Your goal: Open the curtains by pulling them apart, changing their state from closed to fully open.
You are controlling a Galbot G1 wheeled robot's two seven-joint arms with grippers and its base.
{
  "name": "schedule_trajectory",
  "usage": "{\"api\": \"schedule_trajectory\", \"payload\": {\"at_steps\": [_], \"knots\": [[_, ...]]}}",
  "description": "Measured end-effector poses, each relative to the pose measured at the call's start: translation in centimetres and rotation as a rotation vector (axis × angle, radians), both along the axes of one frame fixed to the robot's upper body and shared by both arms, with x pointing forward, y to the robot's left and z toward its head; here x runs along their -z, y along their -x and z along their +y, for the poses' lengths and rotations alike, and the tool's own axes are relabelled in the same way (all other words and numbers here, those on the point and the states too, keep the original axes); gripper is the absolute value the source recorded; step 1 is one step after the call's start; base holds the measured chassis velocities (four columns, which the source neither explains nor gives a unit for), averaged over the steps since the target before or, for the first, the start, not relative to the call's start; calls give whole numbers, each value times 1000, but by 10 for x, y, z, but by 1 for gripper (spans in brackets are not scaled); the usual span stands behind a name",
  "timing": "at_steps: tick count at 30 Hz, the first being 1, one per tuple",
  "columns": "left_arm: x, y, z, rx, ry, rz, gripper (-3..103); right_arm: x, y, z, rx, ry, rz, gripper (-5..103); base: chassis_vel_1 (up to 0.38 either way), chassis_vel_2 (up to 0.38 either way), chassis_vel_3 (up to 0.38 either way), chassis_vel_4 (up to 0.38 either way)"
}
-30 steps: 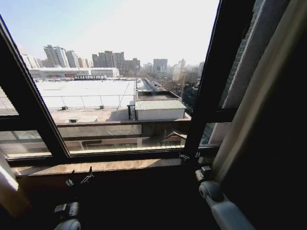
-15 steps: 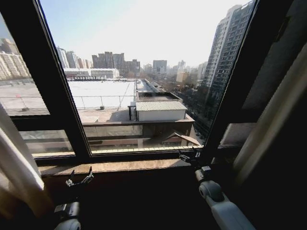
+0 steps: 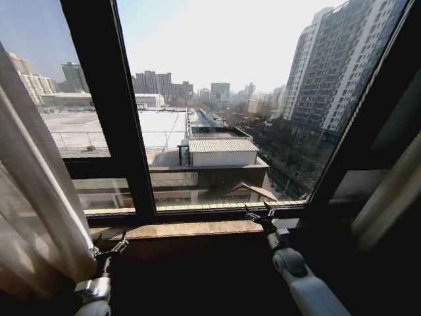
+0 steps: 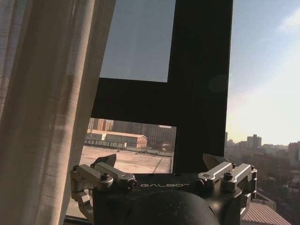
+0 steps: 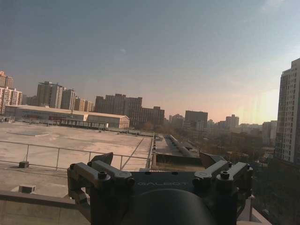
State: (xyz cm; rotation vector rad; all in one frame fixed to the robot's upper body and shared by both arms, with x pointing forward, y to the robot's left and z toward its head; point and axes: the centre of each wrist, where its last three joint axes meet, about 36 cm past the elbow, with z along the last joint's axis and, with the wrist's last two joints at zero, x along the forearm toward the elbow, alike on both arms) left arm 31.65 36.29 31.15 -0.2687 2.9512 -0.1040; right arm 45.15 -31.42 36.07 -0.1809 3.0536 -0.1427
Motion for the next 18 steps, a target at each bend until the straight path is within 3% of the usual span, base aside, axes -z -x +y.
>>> {"api": "schedule_trajectory", "payload": {"at_steps": [18], "knots": [[0,0,0,0,0,0,100,0,0,0,0,0,0,100,328,339,-336,-345]]}}
